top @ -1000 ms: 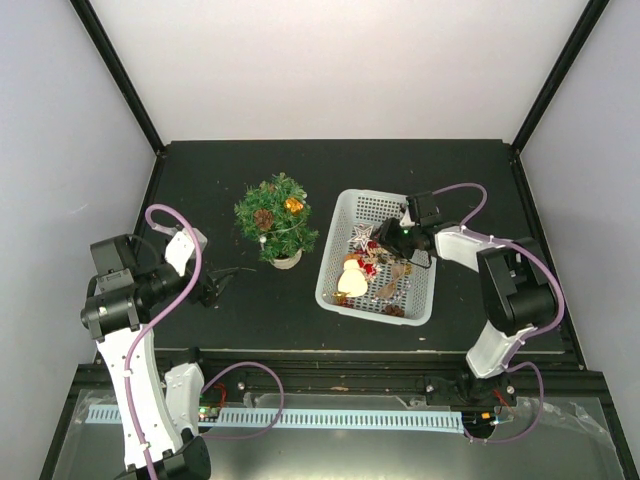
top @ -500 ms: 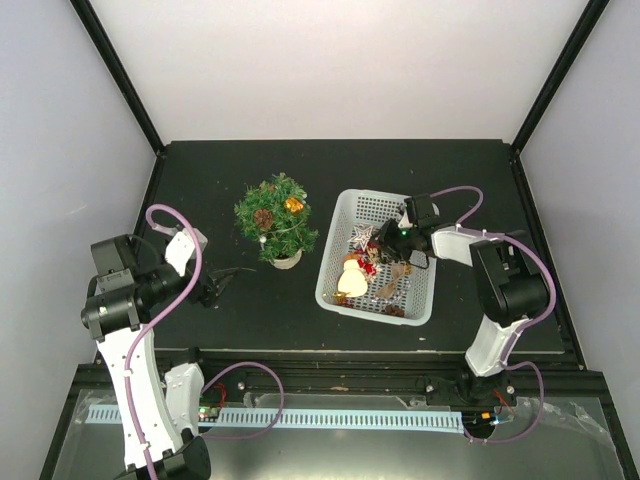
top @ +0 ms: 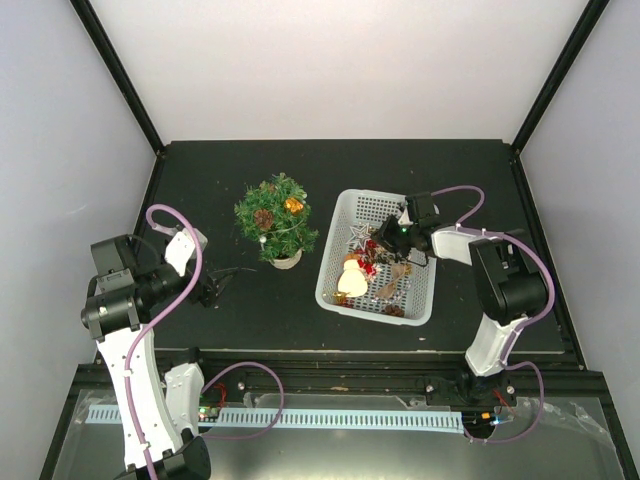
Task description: Decorate the small christmas tree
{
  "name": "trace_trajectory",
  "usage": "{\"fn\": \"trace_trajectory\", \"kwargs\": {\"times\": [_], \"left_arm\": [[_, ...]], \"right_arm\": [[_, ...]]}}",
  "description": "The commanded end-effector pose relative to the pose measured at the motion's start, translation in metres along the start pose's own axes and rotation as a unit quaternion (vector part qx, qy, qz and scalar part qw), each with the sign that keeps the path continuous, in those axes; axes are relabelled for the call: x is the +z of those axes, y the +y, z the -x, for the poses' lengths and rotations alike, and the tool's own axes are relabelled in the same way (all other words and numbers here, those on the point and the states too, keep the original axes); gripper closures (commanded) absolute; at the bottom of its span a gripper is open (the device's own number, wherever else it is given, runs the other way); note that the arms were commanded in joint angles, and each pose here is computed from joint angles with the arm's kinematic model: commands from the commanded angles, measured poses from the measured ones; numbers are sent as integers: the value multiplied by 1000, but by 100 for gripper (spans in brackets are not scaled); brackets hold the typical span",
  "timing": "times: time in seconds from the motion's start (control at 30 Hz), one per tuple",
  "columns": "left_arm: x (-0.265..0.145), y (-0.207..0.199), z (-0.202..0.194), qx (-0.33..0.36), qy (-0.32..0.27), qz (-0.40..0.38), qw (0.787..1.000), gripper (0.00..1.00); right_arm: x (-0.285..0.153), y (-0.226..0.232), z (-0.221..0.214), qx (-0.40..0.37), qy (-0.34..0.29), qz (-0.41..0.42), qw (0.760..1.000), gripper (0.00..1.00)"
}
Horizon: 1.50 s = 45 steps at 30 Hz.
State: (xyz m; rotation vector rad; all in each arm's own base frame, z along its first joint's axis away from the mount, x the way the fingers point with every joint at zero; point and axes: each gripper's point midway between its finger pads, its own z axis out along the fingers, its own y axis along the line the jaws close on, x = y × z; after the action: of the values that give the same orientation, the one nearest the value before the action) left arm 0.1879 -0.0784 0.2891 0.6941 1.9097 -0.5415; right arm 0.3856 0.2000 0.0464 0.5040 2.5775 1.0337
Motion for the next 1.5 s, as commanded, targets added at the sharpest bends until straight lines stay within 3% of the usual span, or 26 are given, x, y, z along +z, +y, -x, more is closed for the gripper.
{"fn": "trace_trajectory", "kwargs": {"times": [0.0, 0.17, 0.5, 0.7, 0.87, 1.1, 1.47], "left_arm": [[0, -1, 1, 13, -3, -1, 1000, 1], [1, 0, -1, 17, -1, 1, 1000, 1], [2, 1, -4, 18, 2, 0, 1000, 1], [3, 1, -5, 18, 2, -1, 1000, 1], [3, 2, -6, 19, 5, -1, 1000, 1], [5, 2, -10, 23, 9, -3, 1000, 1], [6, 3, -15, 24, 13, -3, 1000, 1]], "right_arm": [[5, 3, 3, 3, 3, 14, 1000, 87], [7, 1, 4, 3, 3, 13, 1000, 89], [-6, -10, 9, -19, -11, -45, 999, 69], [-4, -8, 10, -19, -12, -42, 999, 67], [-9, 3, 11, -25, -16, -18, 999, 66], [-33, 33, 17, -54, -48, 30, 997, 56], [-25, 2, 19, -49, -30, -62, 996, 56]]}}
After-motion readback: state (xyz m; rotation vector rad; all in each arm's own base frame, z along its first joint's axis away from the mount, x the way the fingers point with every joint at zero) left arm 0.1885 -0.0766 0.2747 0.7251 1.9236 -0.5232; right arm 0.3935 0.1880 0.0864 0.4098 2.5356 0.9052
